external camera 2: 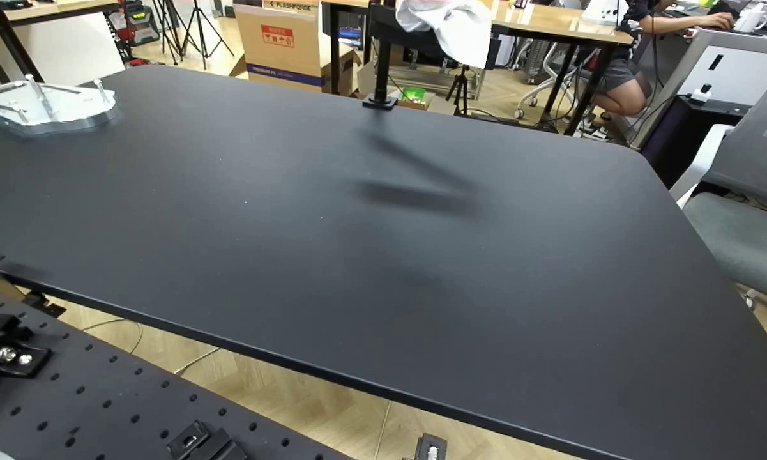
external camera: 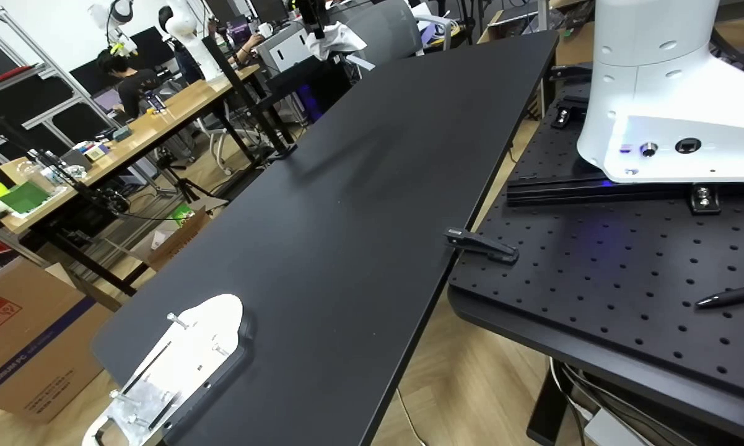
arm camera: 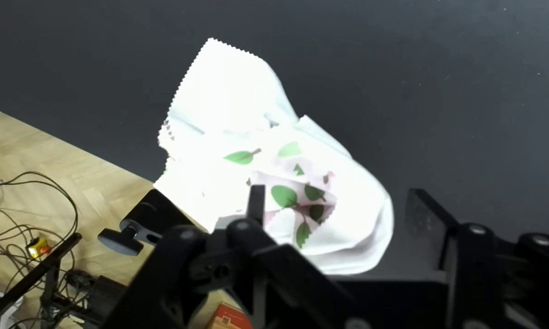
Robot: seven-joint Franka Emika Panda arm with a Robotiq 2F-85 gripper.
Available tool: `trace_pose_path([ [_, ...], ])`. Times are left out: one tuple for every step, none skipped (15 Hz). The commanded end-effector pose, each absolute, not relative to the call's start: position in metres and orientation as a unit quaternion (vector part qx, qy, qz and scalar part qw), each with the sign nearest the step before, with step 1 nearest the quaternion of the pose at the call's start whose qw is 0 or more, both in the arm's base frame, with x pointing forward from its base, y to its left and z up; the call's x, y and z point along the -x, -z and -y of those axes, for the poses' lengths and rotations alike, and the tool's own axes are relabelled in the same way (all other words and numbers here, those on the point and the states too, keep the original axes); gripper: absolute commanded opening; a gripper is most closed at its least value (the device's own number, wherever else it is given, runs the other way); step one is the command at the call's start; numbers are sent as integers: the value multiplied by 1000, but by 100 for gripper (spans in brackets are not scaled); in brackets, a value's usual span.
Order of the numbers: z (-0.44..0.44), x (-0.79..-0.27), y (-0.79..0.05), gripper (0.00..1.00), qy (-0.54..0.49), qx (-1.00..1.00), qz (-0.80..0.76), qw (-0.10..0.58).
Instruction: Put the cloth on the black rod
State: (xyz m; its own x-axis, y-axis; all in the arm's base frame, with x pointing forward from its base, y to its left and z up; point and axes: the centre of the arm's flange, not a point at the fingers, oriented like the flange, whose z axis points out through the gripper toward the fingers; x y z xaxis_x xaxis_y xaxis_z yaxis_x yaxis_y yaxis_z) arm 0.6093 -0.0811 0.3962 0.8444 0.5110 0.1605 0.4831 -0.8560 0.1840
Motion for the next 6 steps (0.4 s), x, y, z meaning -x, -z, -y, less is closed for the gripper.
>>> trace_pose_path([
  [73, -599, -429, 100, -117, -955, -256, 90],
  [70, -598, -436, 100, -116, -955, -257, 95],
  [66, -596, -445, 100, -116, -953, -261, 99],
  [61, -594, -451, 100, -106, -953, -266, 102],
  [55, -591, -456, 100, -93, -953, -271, 98],
  [50, -587, -459, 100, -81, -953, -277, 97],
])
